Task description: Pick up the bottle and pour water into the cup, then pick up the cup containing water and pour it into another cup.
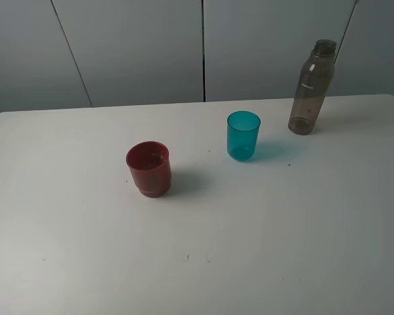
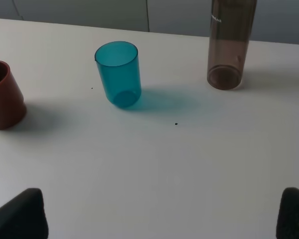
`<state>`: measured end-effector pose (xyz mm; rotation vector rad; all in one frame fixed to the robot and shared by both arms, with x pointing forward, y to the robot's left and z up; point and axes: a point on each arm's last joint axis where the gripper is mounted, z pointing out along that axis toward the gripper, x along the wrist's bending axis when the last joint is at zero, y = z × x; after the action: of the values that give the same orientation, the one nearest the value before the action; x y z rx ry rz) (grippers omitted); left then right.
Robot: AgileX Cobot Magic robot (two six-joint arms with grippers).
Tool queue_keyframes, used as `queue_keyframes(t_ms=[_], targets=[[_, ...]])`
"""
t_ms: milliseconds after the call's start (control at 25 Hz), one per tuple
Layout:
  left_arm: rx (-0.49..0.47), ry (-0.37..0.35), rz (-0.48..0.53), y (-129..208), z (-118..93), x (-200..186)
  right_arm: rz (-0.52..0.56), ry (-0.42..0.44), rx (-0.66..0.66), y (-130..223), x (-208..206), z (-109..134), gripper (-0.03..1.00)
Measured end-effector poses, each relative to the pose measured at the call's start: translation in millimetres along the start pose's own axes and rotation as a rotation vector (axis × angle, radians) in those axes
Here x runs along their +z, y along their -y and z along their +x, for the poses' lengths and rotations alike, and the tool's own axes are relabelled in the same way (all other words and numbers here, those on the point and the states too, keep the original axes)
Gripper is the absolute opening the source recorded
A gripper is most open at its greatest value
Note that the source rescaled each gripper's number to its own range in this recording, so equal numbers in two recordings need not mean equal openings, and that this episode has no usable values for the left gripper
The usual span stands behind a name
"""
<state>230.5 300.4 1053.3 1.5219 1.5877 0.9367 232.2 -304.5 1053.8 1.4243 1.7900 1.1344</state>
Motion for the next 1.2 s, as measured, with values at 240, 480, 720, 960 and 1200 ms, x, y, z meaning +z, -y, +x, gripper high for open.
queue_keyframes(t_ms=[240, 480, 720, 960, 1200], targets=[[-0.002, 0.000, 0.000, 0.0, 0.0, 0.0, -0.012, 0.137, 0.069, 0.3, -0.5, 1.0, 0.99], [-0.002, 0.000, 0.000, 0.0, 0.0, 0.0, -0.012, 0.186, 0.075, 0.4, -0.1, 4.1, 0.99], [-0.002, 0.000, 0.000, 0.0, 0.0, 0.0, -0.009, 0.164, 0.040, 0.3, 0.2, 6.3, 0.99], [-0.002, 0.000, 0.000, 0.0, 0.0, 0.0, -0.009, 0.162, 0.037, 0.3, 0.3, 6.5, 0.99], [-0.002, 0.000, 0.000, 0.0, 0.0, 0.0, -0.010, 0.165, 0.047, 0.3, 0.2, 6.2, 0.99]])
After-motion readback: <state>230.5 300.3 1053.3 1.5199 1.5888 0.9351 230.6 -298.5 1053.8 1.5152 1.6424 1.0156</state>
